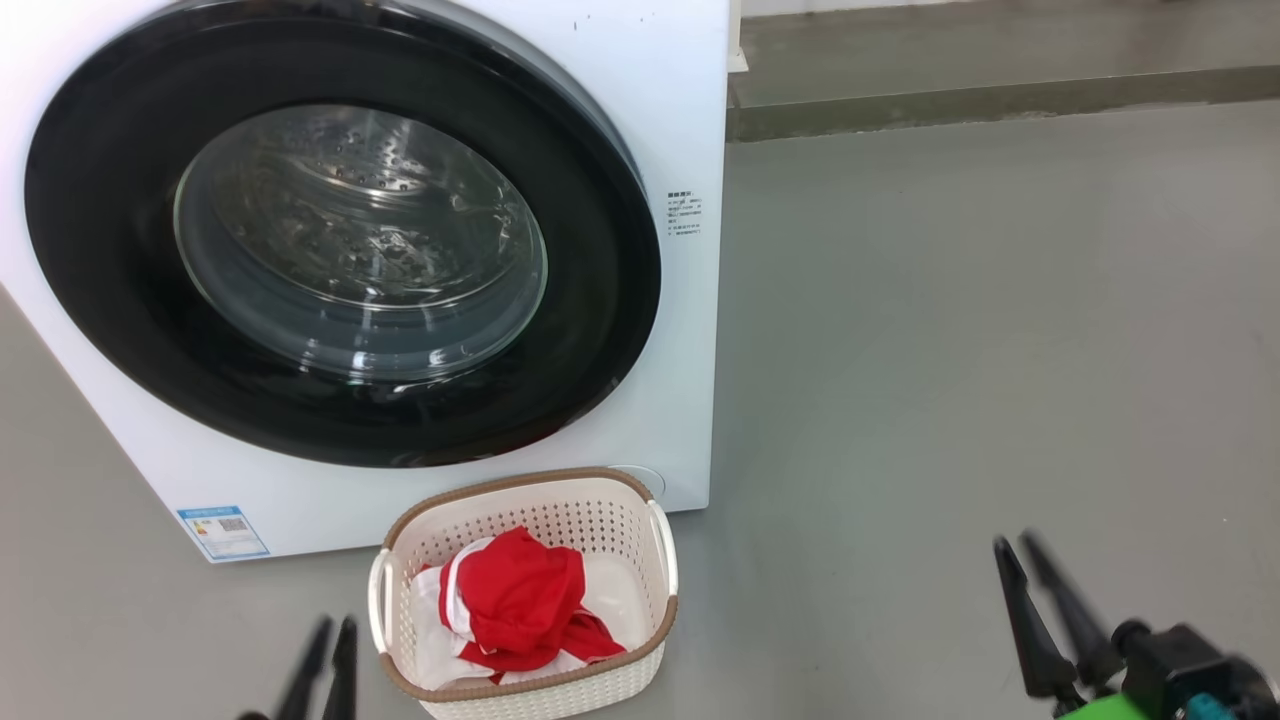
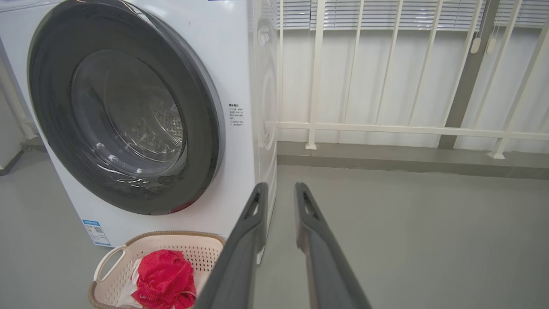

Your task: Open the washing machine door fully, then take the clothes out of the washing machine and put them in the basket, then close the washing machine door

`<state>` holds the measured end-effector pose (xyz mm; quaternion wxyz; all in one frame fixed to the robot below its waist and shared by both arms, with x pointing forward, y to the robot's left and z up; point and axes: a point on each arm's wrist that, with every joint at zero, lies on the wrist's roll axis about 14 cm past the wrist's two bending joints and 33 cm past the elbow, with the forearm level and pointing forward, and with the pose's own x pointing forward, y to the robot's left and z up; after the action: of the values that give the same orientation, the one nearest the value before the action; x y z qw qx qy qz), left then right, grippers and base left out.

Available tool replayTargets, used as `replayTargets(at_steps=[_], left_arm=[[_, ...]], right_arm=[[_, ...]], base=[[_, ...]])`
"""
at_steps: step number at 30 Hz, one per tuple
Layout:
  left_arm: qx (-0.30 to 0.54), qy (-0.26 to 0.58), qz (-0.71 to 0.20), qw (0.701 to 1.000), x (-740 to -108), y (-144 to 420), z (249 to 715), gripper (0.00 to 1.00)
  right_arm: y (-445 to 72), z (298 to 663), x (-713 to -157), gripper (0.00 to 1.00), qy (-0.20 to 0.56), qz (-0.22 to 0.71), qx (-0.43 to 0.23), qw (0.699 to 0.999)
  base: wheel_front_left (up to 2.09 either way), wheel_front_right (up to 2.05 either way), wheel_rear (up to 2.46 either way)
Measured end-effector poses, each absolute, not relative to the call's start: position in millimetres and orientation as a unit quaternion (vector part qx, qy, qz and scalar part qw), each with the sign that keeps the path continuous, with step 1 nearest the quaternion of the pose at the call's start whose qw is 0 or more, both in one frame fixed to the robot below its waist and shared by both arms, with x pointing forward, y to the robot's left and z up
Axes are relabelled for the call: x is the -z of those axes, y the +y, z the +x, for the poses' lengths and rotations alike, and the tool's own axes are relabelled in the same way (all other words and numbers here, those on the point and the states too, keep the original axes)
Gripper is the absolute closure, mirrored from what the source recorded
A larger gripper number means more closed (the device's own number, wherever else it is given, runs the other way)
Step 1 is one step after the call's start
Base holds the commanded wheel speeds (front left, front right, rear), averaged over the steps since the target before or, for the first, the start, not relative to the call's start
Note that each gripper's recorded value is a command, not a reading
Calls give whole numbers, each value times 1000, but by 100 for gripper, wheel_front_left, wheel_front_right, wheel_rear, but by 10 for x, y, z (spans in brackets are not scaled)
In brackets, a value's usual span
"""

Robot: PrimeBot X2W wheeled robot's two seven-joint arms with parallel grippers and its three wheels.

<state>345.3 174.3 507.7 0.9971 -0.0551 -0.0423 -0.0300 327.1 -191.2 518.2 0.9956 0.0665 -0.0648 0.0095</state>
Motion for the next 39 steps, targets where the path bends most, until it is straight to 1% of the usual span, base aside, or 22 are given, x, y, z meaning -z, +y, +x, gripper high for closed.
replayTargets(at_steps=[3, 6, 20, 39], left_arm=[[30, -11, -61, 998, -4885, 1713, 3390, 100], [26, 7, -74, 997, -4792, 1708, 3361, 100], [5, 23, -154, 988, -4727, 1765, 3366, 100], [-17, 37, -264, 964, -4686, 1826, 3412, 100]], right_arm=[[-1894, 3204, -4968, 100, -32, 74, -5, 997], [-1893, 3168, -4871, 100, -16, 88, -1, 996], [-1948, 3191, -4801, 100, 1, 164, 17, 986], [-1997, 3284, -4761, 100, 13, 274, 36, 961]], base=[[0, 0, 0], [0, 0, 0], [0, 0, 0], [0, 0, 0]])
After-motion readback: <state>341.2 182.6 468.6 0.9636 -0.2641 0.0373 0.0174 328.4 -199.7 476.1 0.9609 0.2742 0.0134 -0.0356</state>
